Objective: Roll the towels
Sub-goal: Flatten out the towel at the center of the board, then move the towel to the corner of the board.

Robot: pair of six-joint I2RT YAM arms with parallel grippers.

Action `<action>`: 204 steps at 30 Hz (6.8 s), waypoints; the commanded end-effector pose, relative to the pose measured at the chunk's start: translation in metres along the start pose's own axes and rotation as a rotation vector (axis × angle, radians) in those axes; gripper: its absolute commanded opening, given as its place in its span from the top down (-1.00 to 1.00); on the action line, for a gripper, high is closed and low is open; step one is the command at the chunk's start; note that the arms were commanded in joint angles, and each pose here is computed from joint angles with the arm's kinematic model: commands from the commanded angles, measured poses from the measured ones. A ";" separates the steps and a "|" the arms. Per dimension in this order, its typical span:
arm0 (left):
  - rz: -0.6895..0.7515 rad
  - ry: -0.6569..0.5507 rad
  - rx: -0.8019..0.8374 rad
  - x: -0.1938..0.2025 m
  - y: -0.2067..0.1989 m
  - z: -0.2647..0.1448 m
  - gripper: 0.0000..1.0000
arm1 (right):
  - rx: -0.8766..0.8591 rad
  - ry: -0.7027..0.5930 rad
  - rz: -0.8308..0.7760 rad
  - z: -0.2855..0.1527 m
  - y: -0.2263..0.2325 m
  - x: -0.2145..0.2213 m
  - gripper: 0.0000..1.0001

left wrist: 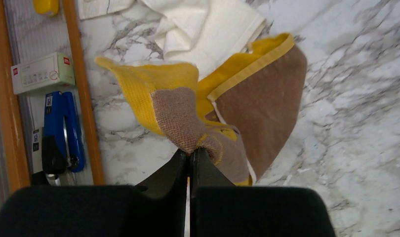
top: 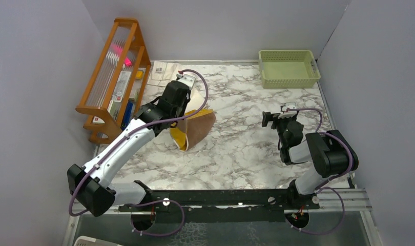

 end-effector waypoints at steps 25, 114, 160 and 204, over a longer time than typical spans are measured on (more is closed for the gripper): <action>-0.101 0.041 -0.293 0.053 0.059 0.015 1.00 | -0.382 0.218 0.588 0.060 0.085 -0.140 -0.99; -0.325 0.210 0.038 0.095 0.038 0.055 0.96 | -0.017 0.245 0.406 -0.120 0.075 -0.139 0.98; -0.289 0.317 -0.050 0.095 0.083 0.098 -0.88 | -0.078 0.683 0.314 0.014 0.075 -0.042 -0.77; -0.311 0.351 -0.026 0.029 0.007 0.295 -0.04 | -0.045 0.629 0.319 0.062 0.058 -0.017 0.00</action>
Point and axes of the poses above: each gripper's point midway between its finger pads, its own z axis out along the fingers, its own y axis along the line the jaws close on, x = y × z, the point moved 3 cm from there along -z, back along the fingers, and after that the axes turned 4 degrees about -z, right-handed, at the moved point
